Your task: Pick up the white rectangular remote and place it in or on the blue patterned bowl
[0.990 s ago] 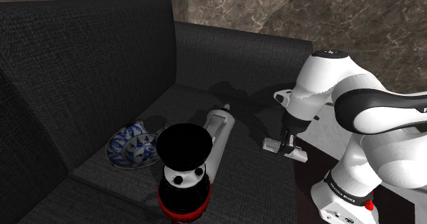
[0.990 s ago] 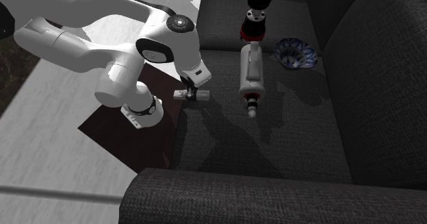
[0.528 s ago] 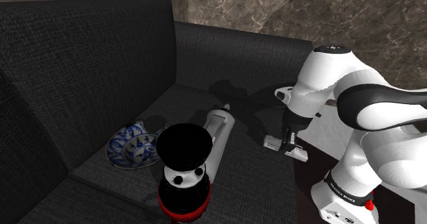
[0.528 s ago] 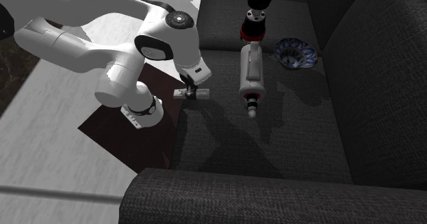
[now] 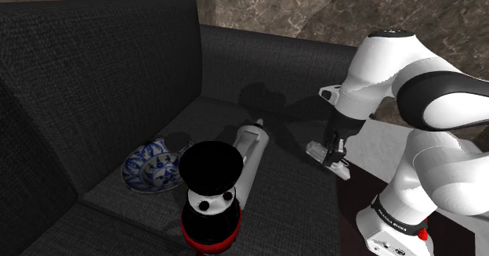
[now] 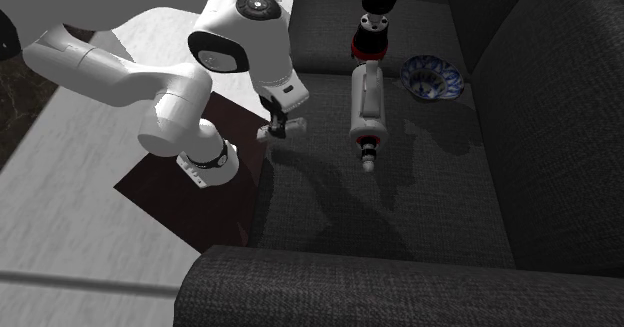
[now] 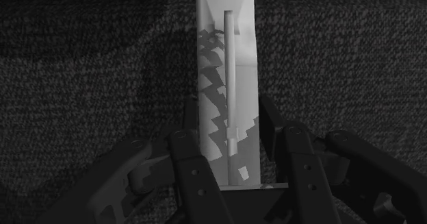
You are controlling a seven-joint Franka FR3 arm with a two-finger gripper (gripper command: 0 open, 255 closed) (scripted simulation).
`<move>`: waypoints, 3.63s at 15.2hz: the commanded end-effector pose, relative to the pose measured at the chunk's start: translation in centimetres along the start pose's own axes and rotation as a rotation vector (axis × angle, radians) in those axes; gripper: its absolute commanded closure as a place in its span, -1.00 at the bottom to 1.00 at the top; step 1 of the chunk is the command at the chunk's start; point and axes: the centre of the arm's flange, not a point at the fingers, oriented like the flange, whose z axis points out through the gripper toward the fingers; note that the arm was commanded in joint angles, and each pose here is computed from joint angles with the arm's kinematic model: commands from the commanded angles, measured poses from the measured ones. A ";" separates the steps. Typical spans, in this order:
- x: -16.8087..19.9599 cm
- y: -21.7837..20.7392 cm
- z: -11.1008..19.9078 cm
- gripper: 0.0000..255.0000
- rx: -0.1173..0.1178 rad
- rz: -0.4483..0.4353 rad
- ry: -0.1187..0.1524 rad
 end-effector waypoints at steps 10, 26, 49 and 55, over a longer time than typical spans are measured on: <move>0.1 0.1 -5.8 1.00 0.000 0.000 0.000; 5.0 -2.1 -11.9 1.00 0.000 0.000 0.000; 32.2 -15.6 -11.6 1.00 0.000 0.000 0.000; 39.3 -19.1 -11.5 1.00 0.000 0.000 0.000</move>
